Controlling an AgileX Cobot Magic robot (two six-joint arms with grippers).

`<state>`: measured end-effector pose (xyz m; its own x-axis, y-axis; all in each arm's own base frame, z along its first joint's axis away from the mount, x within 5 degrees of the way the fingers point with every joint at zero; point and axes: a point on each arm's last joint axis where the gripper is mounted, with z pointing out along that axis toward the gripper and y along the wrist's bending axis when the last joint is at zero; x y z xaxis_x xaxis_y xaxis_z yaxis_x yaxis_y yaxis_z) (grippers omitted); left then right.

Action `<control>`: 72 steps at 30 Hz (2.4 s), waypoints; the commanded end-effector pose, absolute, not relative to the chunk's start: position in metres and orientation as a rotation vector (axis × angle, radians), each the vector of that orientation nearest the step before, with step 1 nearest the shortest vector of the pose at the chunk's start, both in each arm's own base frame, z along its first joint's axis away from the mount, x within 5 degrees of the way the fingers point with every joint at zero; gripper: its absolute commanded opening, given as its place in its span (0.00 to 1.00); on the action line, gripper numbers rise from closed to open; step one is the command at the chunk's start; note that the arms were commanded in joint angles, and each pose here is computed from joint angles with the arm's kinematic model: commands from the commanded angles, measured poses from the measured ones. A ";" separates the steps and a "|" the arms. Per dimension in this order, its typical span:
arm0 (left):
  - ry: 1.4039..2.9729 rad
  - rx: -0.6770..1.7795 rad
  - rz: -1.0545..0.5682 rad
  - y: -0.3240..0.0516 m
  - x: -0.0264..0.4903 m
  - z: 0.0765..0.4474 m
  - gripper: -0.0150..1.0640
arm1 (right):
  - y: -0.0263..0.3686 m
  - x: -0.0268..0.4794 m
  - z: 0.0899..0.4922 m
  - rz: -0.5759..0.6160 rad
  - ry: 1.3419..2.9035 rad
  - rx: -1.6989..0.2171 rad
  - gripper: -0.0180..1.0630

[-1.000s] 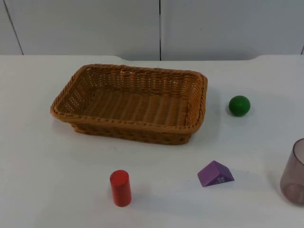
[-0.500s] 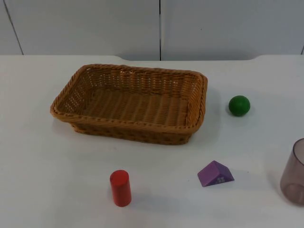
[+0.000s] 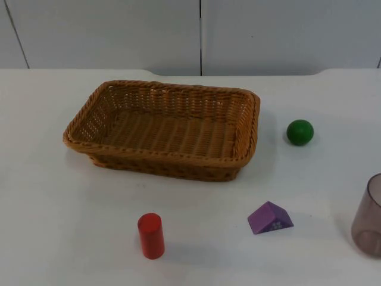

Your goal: Pick up the basket with the left hand and place the triangular block into the basket with the right hand.

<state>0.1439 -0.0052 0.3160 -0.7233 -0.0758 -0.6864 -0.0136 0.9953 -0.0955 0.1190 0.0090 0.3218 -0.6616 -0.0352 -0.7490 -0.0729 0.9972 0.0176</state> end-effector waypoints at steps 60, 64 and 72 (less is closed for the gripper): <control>2.719 0.320 -0.357 -0.059 0.439 0.090 0.11 | 0.009 0.127 0.324 0.069 2.268 -0.035 0.99; 2.702 0.221 -0.373 -0.059 0.442 0.092 0.01 | 0.009 0.127 0.324 0.069 2.268 -0.035 0.99; 2.736 0.128 -0.459 -0.060 0.437 0.111 0.01 | 0.009 0.127 0.324 0.064 2.267 -0.043 0.99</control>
